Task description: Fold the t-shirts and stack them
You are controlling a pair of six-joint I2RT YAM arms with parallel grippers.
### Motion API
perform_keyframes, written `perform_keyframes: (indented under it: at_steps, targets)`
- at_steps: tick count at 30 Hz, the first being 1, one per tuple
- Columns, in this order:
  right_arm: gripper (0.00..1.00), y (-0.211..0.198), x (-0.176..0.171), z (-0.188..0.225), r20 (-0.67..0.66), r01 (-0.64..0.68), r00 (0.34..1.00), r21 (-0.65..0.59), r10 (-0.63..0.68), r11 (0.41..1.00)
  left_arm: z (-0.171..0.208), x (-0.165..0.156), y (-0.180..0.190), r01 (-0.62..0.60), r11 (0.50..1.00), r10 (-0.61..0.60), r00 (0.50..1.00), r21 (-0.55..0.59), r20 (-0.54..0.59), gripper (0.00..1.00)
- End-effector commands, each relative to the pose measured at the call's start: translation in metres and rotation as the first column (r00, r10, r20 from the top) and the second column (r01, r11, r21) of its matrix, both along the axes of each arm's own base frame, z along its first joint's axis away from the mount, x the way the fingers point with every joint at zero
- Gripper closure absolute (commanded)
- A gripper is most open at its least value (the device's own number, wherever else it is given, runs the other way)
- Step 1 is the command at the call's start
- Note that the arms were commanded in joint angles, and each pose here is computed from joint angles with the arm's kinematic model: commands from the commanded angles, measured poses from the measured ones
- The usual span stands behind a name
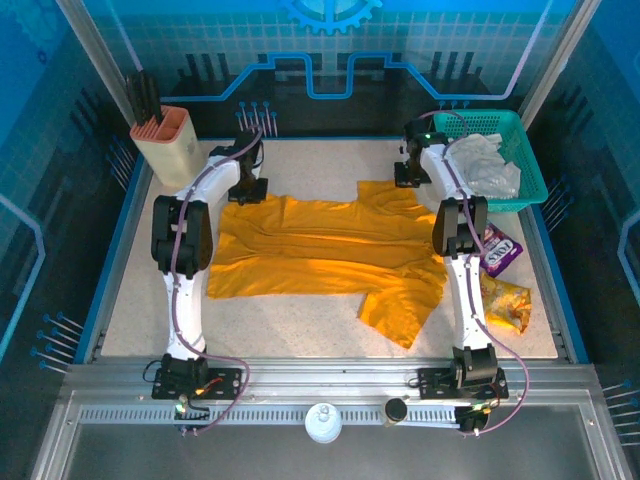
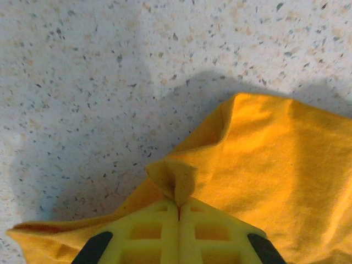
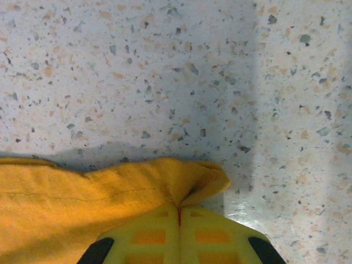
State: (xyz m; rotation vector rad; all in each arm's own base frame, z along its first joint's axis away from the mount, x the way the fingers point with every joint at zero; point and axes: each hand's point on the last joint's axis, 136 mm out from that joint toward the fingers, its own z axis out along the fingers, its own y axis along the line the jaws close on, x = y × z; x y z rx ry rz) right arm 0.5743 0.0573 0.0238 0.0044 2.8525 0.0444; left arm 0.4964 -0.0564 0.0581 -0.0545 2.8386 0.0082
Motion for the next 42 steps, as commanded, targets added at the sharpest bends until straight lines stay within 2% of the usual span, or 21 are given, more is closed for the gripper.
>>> perform_keyframes:
  at_steps: [1, 6, 9, 15, 21, 24, 27, 33, 36, 38, 42]
  targets:
    - [1.00, -0.001, -0.017, 0.012, -0.046, -0.014, 0.999, 0.018, 0.015, 1.000, 0.043, 0.001, -0.011, -0.017, 0.999, 0.021, 0.996, -0.048, 0.092, 1.00]
    - [1.00, 0.008, -0.022, 0.122, 0.146, -0.053, 0.988, -0.009, 0.054, 0.999, 0.117, -0.004, -0.015, -0.029, 0.996, 0.045, 0.976, -0.079, 0.214, 1.00]
    - [1.00, 0.009, -0.045, 0.215, 0.309, -0.052, 0.949, -0.037, 0.061, 0.998, 0.176, -0.017, -0.012, -0.050, 0.993, 0.080, 0.948, -0.104, 0.310, 1.00]
    - [1.00, -0.002, -0.134, 0.357, 0.572, -0.024, 0.819, -0.026, 0.034, 0.999, 0.287, -0.075, 0.002, -0.080, 0.984, 0.150, 0.861, -0.162, 0.486, 1.00]
    - [1.00, -0.018, -0.252, 0.466, 0.779, -0.024, 0.627, 0.016, 0.002, 1.000, 0.372, -0.161, 0.020, -0.084, 0.971, 0.208, 0.753, -0.222, 0.624, 1.00]
    - [1.00, -0.027, -0.314, 0.508, 0.852, -0.038, 0.523, 0.039, -0.014, 0.999, 0.410, -0.211, 0.028, -0.059, 0.967, 0.221, 0.679, -0.248, 0.700, 1.00]
    - [1.00, -0.037, -0.373, 0.543, 0.911, -0.049, 0.410, 0.058, -0.033, 0.997, 0.444, -0.263, 0.038, -0.030, 0.965, 0.229, 0.572, -0.259, 0.788, 1.00]
    - [1.00, -0.053, -0.476, 0.588, 0.975, -0.076, 0.212, 0.084, -0.066, 0.994, 0.491, -0.358, 0.057, 0.016, 0.966, 0.232, 0.387, -0.258, 0.892, 1.00]
    - [1.00, -0.060, -0.507, 0.602, 0.989, -0.074, 0.127, 0.088, -0.079, 0.993, 0.505, -0.391, 0.063, 0.028, 0.967, 0.231, 0.321, -0.253, 0.919, 1.00]
    - [1.00, -0.064, -0.516, 0.608, 0.993, -0.064, 0.086, 0.085, -0.079, 0.994, 0.511, -0.403, 0.066, 0.029, 0.969, 0.226, 0.289, -0.244, 0.930, 1.00]
    - [1.00, -0.071, -0.502, 0.615, 0.995, -0.004, 0.078, 0.059, -0.059, 0.998, 0.521, -0.403, 0.070, 0.013, 0.975, 0.210, 0.252, -0.220, 0.945, 1.00]
